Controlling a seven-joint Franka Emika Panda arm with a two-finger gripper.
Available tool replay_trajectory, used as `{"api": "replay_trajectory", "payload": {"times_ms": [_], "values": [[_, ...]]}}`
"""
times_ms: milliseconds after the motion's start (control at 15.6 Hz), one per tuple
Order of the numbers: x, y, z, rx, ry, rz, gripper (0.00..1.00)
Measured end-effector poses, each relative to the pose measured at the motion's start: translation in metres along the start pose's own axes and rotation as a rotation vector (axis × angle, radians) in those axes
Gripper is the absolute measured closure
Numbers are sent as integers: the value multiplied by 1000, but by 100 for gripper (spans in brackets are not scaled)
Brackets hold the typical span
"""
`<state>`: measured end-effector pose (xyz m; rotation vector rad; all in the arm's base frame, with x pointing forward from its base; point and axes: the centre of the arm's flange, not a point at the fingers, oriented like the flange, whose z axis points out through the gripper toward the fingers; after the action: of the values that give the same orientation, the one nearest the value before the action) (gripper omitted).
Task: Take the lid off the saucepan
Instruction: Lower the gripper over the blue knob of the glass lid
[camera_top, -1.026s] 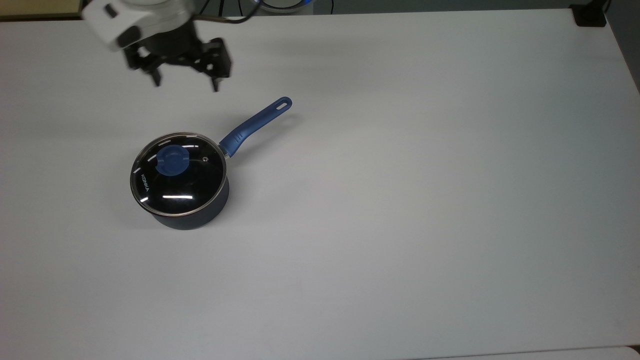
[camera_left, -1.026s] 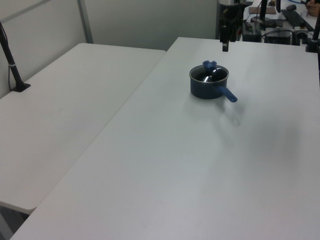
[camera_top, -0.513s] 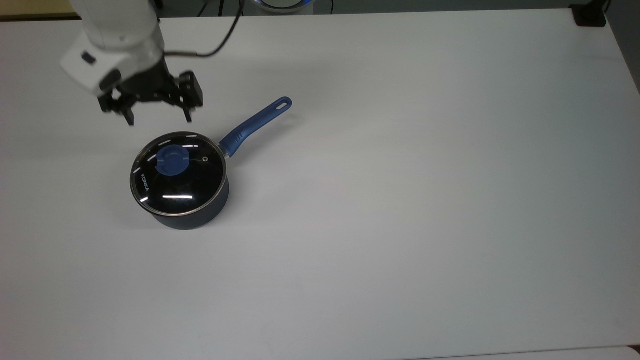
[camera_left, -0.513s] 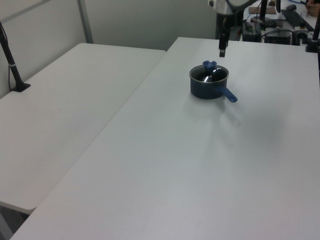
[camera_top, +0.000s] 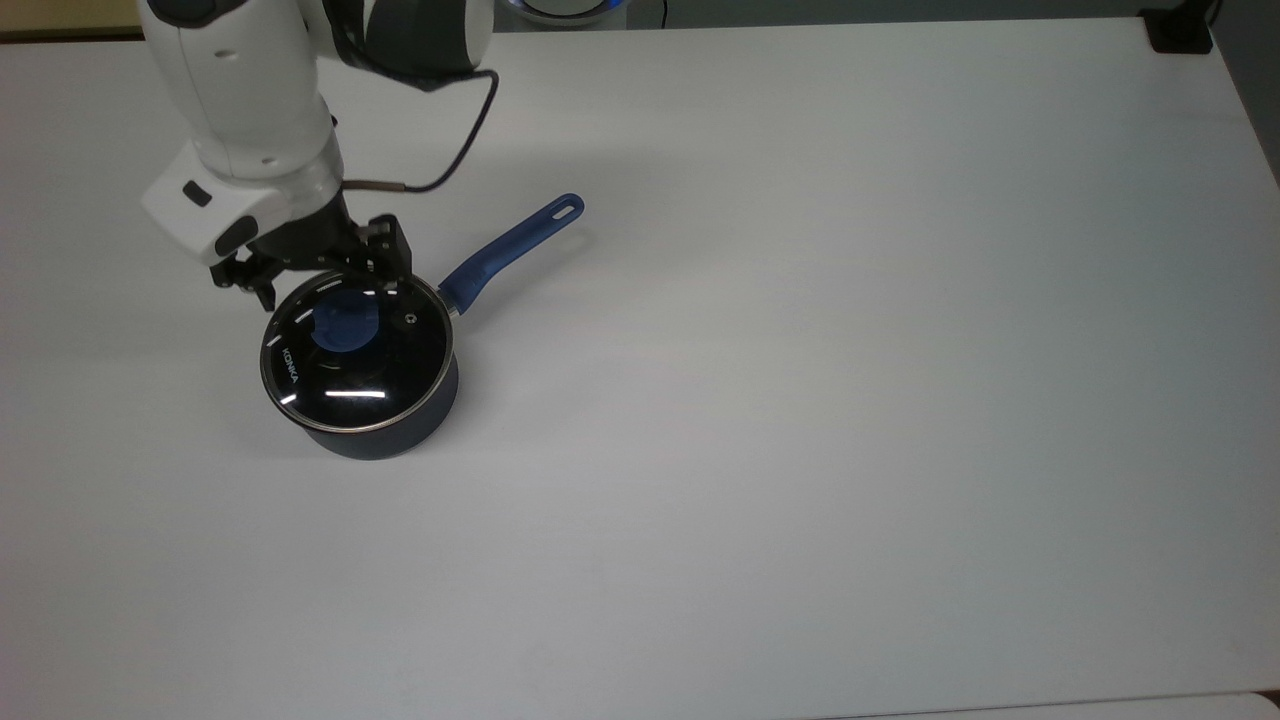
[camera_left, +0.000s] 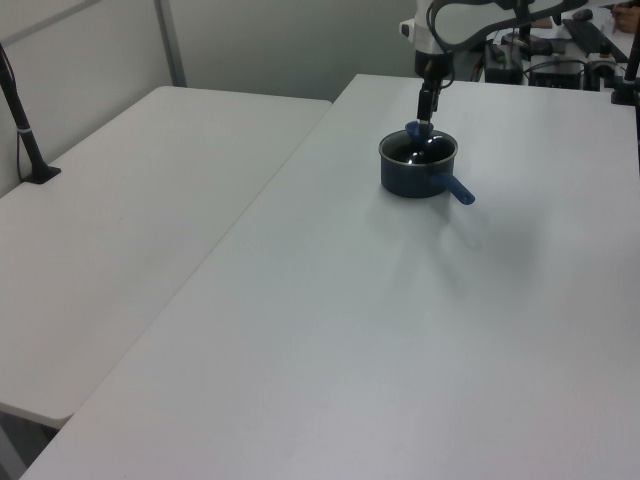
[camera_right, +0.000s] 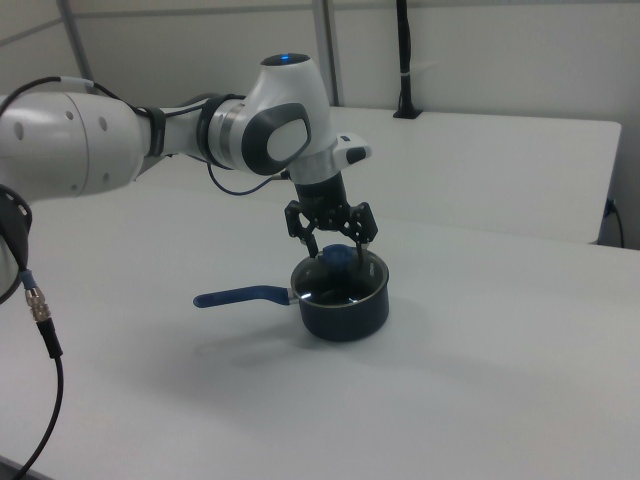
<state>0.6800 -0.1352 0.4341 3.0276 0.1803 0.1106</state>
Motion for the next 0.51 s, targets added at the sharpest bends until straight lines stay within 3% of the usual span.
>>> {"api": "replay_trajectory", "payload": {"times_ms": [385,513], "values": [[13,-2,8,-9,9,22,1],[14,-4,8,-8,11,33,7]]}}
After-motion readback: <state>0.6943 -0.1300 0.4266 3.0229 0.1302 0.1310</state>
